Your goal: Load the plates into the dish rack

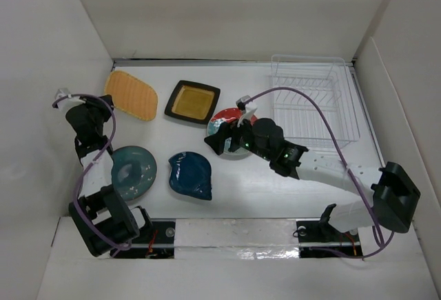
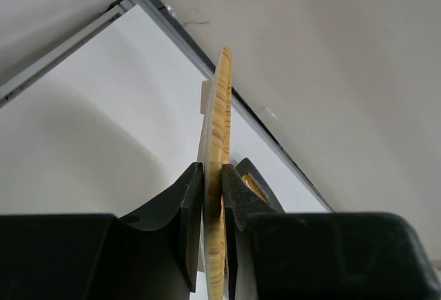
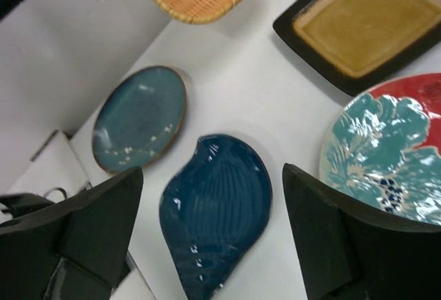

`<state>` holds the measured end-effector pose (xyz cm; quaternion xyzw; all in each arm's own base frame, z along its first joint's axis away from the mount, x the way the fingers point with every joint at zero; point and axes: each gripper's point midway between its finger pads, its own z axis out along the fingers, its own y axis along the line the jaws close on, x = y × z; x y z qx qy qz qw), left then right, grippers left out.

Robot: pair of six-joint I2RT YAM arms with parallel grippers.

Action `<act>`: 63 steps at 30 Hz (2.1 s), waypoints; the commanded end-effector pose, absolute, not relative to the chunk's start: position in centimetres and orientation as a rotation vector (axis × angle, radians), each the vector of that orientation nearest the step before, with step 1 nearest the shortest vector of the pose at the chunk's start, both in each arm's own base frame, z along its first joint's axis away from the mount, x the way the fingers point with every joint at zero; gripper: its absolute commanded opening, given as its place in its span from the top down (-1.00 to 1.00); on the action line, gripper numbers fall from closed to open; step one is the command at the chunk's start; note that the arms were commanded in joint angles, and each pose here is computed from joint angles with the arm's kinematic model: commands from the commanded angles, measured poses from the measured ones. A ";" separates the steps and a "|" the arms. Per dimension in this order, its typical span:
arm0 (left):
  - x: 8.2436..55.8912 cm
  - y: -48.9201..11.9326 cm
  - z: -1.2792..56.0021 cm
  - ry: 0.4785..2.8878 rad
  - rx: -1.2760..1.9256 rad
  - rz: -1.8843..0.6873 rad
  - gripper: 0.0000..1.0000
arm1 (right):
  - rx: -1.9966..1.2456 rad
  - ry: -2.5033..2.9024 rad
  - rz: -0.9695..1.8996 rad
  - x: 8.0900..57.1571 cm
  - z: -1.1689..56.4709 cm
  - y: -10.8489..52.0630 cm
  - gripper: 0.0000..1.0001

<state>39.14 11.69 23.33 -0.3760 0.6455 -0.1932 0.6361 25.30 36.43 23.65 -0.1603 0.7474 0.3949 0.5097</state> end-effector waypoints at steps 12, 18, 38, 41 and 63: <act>35.8 5.2 38.1 1.141 -0.554 -0.697 1.00 | -0.163 1.623 1.362 32.5 30.7 41.1 -0.98; 34.6 2.6 38.2 1.134 -0.509 -0.807 1.00 | -0.110 1.577 1.588 34.9 30.4 42.9 -0.99; 32.4 -1.6 34.8 1.188 -0.452 -1.019 1.00 | -0.169 1.552 1.858 36.0 27.4 48.0 -0.93; 32.3 -2.2 34.1 1.206 -0.438 -1.051 1.00 | -0.185 1.517 1.912 35.9 27.4 48.4 -0.55; 31.3 -5.8 34.6 1.355 -0.272 -1.027 -0.20 | -0.065 1.467 1.276 41.1 34.1 31.5 1.00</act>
